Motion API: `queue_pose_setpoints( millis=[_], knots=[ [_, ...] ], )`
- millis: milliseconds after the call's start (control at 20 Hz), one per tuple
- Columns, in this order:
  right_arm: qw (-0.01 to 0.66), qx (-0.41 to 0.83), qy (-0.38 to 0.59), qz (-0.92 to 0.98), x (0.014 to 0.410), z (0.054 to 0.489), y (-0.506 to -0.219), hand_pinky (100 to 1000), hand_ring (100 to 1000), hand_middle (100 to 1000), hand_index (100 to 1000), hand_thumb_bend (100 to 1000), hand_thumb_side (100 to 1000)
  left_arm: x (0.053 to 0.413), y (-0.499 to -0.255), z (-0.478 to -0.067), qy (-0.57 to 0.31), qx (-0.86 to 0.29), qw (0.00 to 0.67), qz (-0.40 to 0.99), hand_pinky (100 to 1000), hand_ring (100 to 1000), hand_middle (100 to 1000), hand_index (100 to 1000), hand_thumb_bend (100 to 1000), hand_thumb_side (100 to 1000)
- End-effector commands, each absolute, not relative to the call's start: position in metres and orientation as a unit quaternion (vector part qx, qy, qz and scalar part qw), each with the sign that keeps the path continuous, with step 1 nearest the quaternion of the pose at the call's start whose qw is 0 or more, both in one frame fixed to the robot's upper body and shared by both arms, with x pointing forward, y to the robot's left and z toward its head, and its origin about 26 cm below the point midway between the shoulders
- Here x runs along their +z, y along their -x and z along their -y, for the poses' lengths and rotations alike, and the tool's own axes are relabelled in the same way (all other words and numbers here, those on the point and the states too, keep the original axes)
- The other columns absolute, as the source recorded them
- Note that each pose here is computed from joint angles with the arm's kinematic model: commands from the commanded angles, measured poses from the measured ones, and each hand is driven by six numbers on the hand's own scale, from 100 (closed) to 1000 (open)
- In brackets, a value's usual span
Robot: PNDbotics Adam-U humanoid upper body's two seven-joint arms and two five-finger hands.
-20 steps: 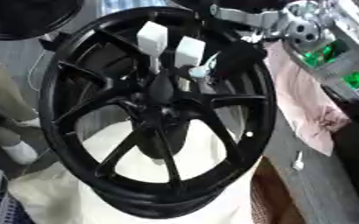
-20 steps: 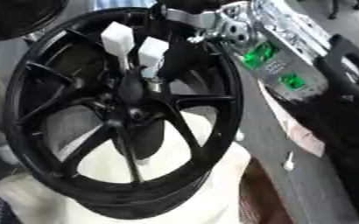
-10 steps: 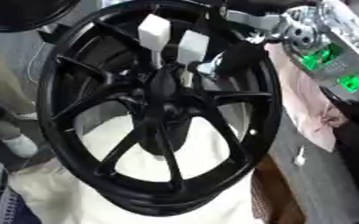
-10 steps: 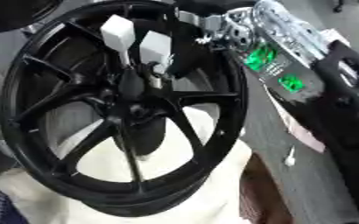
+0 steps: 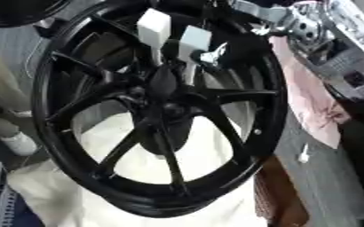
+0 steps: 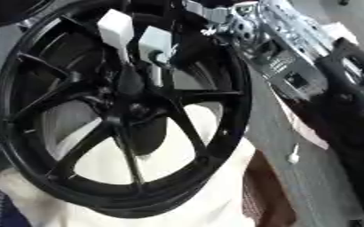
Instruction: Pull the pin out of the wheel hub.
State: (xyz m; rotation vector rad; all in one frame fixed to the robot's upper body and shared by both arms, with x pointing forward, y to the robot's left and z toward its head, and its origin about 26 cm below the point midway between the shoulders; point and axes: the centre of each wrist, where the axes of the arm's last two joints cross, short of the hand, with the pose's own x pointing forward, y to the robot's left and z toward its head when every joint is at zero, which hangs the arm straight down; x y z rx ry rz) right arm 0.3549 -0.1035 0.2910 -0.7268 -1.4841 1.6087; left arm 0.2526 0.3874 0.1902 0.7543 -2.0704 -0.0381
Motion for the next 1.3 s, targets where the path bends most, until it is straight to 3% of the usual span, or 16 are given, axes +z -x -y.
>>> queue_pose_setpoints(
  millis=[50, 450, 850, 1300],
  knots=[
    [0.422, 0.629, 0.281, 0.589, 0.2976, 0.1049, -0.3565, 789, 828, 778, 868, 394, 575, 0.1989, -0.2505, -0.3892, -0.315, -0.020, 0.440, 0.841, 579, 525, 528, 722, 281, 663],
    [0.438, 0.622, 0.273, 0.588, 0.2919, 0.1037, -0.3649, 780, 821, 767, 860, 399, 558, 0.1987, -0.2506, -0.3890, -0.316, -0.018, 0.440, 0.840, 581, 525, 528, 722, 279, 665],
    [0.450, 0.602, 0.258, 0.607, 0.2953, 0.1022, -0.3626, 753, 792, 655, 778, 333, 469, 0.1983, -0.2507, -0.3887, -0.317, -0.018, 0.442, 0.839, 583, 513, 529, 721, 278, 667],
    [0.452, 0.597, 0.248, 0.614, 0.2983, 0.1035, -0.3613, 746, 784, 649, 778, 357, 484, 0.1983, -0.2509, -0.3884, -0.320, -0.020, 0.445, 0.836, 587, 515, 530, 722, 276, 668]
  ],
)
